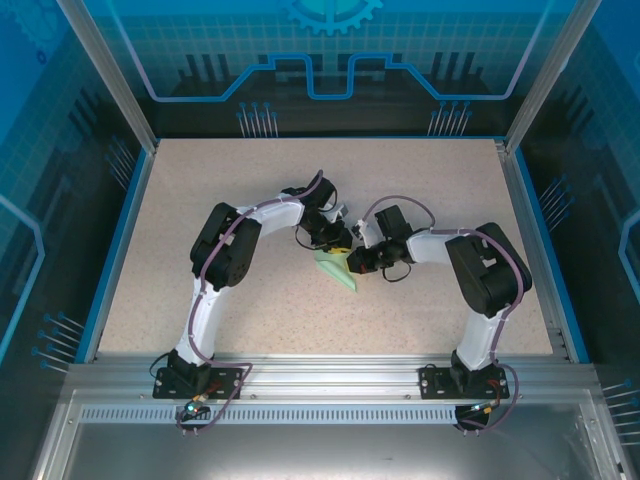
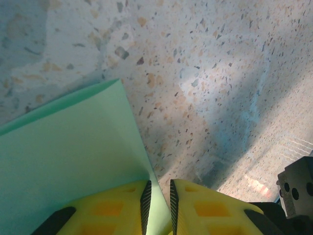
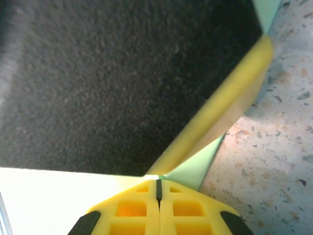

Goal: Fold a paper plane with a square sheet of paper (fold left side to right side)
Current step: Third fold the triangle at the center of the table.

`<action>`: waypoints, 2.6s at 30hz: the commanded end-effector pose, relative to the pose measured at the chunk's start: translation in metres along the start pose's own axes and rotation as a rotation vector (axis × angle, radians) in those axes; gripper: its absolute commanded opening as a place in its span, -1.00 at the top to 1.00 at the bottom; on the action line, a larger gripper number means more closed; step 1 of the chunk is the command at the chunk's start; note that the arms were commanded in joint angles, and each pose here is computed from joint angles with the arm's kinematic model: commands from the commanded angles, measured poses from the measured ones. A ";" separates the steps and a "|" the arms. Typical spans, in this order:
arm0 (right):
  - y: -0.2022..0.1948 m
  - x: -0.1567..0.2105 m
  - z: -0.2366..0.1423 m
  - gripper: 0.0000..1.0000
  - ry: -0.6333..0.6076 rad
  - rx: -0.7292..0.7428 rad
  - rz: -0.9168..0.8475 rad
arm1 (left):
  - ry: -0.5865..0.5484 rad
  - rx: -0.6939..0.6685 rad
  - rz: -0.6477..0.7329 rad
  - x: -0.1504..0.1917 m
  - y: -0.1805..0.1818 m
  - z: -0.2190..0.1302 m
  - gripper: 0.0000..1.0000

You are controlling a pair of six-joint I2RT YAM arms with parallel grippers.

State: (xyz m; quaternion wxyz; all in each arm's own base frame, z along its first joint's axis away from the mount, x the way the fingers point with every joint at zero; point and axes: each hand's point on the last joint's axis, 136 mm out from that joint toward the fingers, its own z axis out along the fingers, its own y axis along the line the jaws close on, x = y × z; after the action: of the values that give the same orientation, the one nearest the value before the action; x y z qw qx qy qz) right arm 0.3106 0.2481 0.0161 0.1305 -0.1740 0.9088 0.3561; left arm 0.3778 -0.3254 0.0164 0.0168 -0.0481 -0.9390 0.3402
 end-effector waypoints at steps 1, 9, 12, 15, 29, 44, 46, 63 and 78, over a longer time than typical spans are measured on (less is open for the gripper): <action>-0.002 -0.012 -0.002 1.00 -0.015 -0.018 0.018 | 0.081 -0.108 -0.071 0.023 0.035 0.023 0.53; -0.003 -0.012 -0.002 1.00 -0.008 -0.013 0.024 | 0.082 -0.109 -0.073 0.024 0.036 0.024 0.53; -0.005 -0.011 -0.003 1.00 -0.007 -0.001 0.027 | 0.081 -0.111 -0.073 0.023 0.036 0.024 0.53; -0.008 -0.009 -0.004 1.00 -0.008 0.012 0.031 | 0.081 -0.112 -0.073 0.024 0.036 0.024 0.53; -0.010 -0.008 -0.001 1.00 0.003 -0.006 0.045 | 0.084 -0.112 -0.073 0.024 0.037 0.025 0.53; -0.024 0.012 0.009 1.00 0.094 0.028 0.103 | 0.046 -0.081 -0.055 0.015 0.019 0.007 0.43; -0.026 0.015 0.011 1.00 0.109 0.036 0.111 | 0.029 -0.069 -0.051 0.009 0.013 -0.003 0.37; -0.028 0.019 0.012 1.00 0.125 0.037 0.112 | -0.092 0.033 -0.081 -0.013 -0.011 -0.085 0.17; -0.028 0.019 0.012 1.00 0.131 0.039 0.108 | -0.034 0.137 -0.112 0.049 -0.021 -0.051 0.44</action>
State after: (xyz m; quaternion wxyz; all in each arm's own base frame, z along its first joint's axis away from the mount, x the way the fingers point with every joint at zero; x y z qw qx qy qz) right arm 0.3180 0.2490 0.0118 0.0980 -0.1631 0.9117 0.3640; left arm 0.3314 -0.2952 0.0703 0.0195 0.0112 -0.9209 0.3892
